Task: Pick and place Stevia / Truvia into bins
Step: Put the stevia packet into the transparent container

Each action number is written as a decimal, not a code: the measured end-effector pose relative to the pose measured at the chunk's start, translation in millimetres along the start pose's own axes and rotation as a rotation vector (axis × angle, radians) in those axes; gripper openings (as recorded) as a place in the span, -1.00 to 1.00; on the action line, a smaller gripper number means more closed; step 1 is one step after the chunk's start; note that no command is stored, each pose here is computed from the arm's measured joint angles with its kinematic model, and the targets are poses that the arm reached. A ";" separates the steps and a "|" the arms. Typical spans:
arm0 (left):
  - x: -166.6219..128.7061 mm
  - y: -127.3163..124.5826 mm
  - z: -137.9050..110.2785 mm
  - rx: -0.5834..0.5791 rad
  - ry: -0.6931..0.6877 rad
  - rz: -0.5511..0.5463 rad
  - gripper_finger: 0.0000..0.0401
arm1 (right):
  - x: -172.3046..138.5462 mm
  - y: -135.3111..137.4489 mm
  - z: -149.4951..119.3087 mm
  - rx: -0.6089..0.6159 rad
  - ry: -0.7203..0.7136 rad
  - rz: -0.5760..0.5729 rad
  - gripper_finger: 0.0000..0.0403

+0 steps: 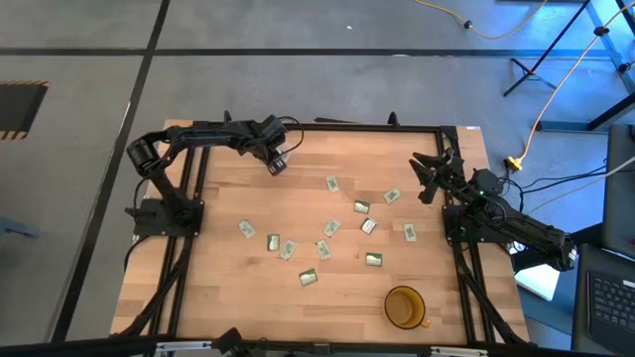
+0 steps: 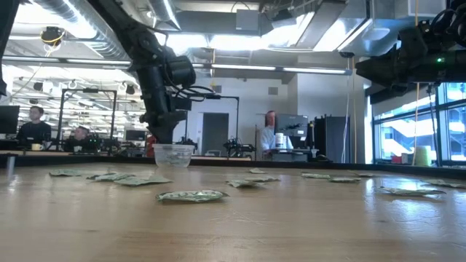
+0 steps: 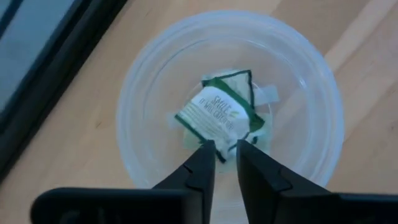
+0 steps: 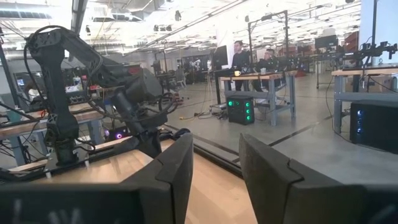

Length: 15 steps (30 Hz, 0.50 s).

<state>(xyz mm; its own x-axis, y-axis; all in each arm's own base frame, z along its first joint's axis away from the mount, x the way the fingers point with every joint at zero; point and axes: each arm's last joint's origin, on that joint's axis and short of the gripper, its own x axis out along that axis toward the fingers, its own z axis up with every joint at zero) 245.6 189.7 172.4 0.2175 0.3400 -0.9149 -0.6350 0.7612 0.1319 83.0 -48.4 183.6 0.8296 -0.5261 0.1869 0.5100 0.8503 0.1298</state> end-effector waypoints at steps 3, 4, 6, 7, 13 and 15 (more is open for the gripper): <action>-13.3 0.6 6.3 0.014 -0.030 0.012 -0.62 | 0.0 0.0 0.0 0.000 0.000 0.000 -0.33; -19.7 0.1 7.9 0.025 -0.045 0.012 -0.61 | 0.0 0.0 0.0 0.000 0.000 0.000 -0.33; -33.5 -3.0 9.3 0.056 -0.078 0.006 -0.60 | 0.0 0.0 0.0 0.000 0.000 0.000 -0.33; -40.8 -5.2 9.2 0.064 -0.094 0.001 -0.60 | 0.0 0.0 0.0 0.000 0.000 0.000 -0.33; -84.7 -22.8 -8.6 0.037 -0.088 -0.064 -0.61 | 0.0 0.0 -0.2 0.000 0.002 0.000 -0.33; -97.4 -32.2 -16.6 0.027 -0.077 -0.087 -0.61 | 0.0 0.0 0.0 -0.003 -0.001 0.000 -0.33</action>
<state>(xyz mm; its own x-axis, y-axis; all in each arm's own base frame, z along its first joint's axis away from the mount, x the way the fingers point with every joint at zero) 232.5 123.0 250.9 0.3279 0.3127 -0.8914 -0.5916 0.8037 0.0643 83.0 -48.4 183.6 0.8293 -0.5263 0.1877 0.5108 0.8502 0.1272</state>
